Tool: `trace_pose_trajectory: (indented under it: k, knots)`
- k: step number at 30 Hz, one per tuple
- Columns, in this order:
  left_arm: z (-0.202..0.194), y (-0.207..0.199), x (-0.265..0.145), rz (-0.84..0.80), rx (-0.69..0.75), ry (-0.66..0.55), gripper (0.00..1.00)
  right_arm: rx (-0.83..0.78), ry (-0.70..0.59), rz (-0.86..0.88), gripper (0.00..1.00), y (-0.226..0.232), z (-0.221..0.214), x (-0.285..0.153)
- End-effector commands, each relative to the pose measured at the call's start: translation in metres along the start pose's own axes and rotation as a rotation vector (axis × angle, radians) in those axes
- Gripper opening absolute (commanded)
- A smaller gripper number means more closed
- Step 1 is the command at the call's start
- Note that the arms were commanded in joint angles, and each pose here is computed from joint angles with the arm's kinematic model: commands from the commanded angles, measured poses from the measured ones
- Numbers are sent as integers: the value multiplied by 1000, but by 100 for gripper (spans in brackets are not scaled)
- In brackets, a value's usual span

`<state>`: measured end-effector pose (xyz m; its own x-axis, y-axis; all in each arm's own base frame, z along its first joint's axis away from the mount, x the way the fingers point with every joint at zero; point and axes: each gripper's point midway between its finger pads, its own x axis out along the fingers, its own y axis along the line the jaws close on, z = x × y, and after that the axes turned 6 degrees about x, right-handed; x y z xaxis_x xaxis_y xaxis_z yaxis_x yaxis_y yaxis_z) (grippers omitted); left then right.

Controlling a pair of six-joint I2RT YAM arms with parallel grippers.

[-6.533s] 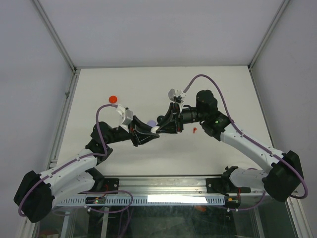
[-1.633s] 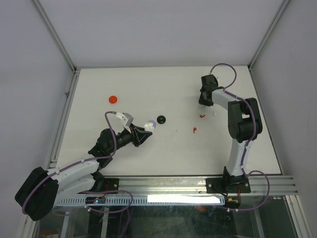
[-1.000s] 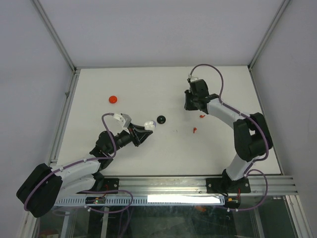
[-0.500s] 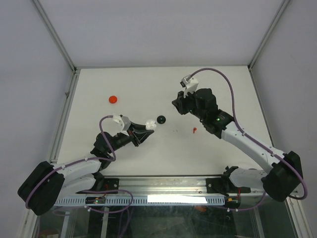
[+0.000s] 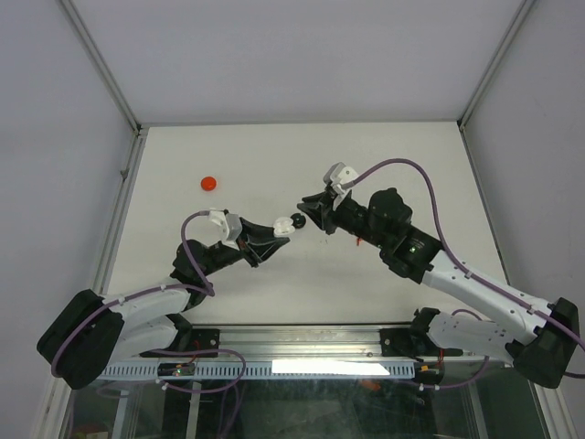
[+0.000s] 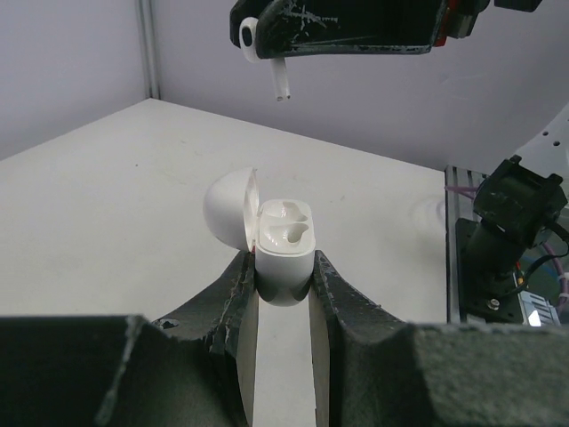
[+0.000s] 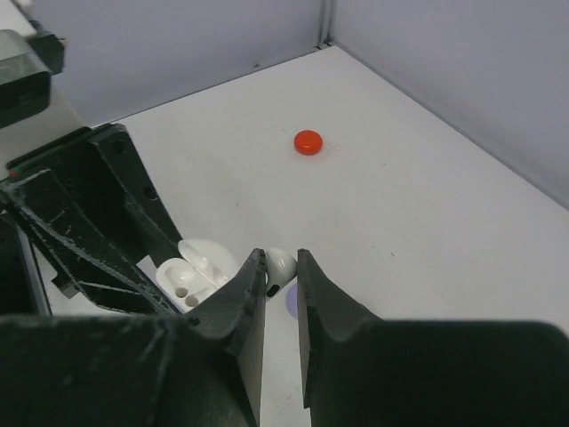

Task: Insert the wireless bluetooth earbuds into the charging case
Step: Pick up the earbud from the center of the board, then place the earbud in the charging case.

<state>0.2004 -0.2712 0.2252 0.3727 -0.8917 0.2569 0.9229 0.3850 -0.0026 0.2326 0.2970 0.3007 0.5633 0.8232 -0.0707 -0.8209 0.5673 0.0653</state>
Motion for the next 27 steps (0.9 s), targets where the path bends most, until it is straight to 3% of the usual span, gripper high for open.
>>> trace_pose_trajectory:
  k: [1, 12, 27]
  knots:
    - [36, -7, 10, -70, 106, -116, 0, -67, -135, 95, 13, 28, 33, -3]
    - [59, -11, 13, -85, 63, -179, 0, -135, -169, 187, 12, 65, 28, 2]
    - [59, -21, 12, -132, 30, -172, 0, -181, -179, 131, 10, 67, 27, 10]
